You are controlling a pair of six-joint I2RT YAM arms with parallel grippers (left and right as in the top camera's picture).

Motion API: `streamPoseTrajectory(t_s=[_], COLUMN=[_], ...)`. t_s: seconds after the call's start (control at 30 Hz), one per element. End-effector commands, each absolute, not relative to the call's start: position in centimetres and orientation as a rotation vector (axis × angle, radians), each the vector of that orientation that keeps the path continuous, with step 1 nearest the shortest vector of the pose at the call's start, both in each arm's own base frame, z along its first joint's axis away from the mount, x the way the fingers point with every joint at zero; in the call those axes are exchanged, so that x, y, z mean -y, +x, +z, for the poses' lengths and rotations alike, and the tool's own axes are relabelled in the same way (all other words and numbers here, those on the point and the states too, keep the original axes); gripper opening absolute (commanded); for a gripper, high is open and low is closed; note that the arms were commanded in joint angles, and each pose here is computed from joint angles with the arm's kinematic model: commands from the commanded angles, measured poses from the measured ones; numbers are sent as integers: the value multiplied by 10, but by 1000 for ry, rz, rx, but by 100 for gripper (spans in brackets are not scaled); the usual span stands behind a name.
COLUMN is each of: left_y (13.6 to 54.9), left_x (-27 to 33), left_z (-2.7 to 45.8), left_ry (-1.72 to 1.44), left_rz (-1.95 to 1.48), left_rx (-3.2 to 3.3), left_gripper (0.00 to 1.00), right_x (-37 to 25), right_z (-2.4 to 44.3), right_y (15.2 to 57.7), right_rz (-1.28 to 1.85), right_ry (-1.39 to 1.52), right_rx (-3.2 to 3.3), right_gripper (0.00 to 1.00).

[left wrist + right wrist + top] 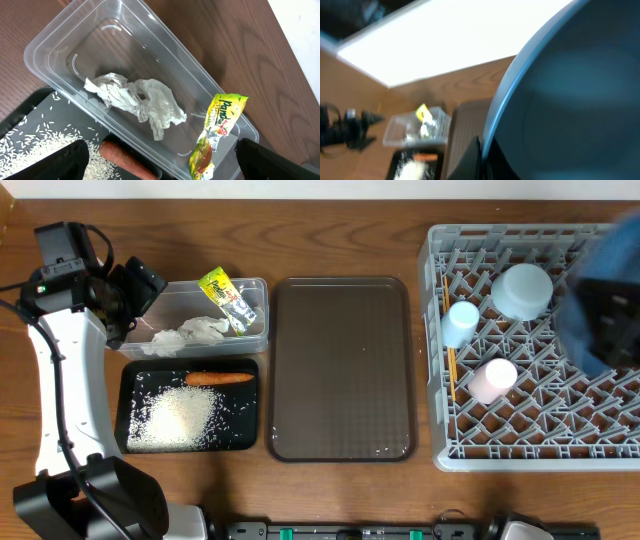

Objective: Sort waste into correct bins and load items into the dishwasher rack
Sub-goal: 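Carry the blue bowl right and lower it into the rack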

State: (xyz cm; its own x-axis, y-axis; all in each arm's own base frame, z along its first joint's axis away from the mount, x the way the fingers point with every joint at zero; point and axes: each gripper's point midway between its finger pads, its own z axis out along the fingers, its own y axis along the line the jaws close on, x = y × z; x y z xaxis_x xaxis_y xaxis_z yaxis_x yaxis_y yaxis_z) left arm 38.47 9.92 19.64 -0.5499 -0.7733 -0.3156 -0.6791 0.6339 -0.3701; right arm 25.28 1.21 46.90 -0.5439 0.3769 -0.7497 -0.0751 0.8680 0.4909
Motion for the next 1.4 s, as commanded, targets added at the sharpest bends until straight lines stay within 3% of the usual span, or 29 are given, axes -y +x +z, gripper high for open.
streamPoseTrajectory(t_s=[0.0, 0.3, 0.4, 0.87, 1.37], left_y=[381, 381, 381, 381, 381], left_x=[-102, -102, -102, -102, -102], left_z=[202, 202, 202, 202, 202], left_ry=[-1123, -1124, -1123, -1123, -1123], left_rz=[-261, -261, -261, -261, -261], left_rx=[-2400, -2400, -2400, -2400, -2400], left_gripper=[96, 96, 96, 96, 96], right_x=[-2, 31, 43, 61, 79], right_z=[477, 452, 423, 304, 262], right_y=[250, 267, 280, 296, 289], right_rz=[736, 1111, 1184, 1212, 1176], right_ry=[182, 63, 89, 52, 122], right_rx=[-2008, -1827, -1814, -1767, -1720], right_gripper=[1, 1, 1, 1, 1])
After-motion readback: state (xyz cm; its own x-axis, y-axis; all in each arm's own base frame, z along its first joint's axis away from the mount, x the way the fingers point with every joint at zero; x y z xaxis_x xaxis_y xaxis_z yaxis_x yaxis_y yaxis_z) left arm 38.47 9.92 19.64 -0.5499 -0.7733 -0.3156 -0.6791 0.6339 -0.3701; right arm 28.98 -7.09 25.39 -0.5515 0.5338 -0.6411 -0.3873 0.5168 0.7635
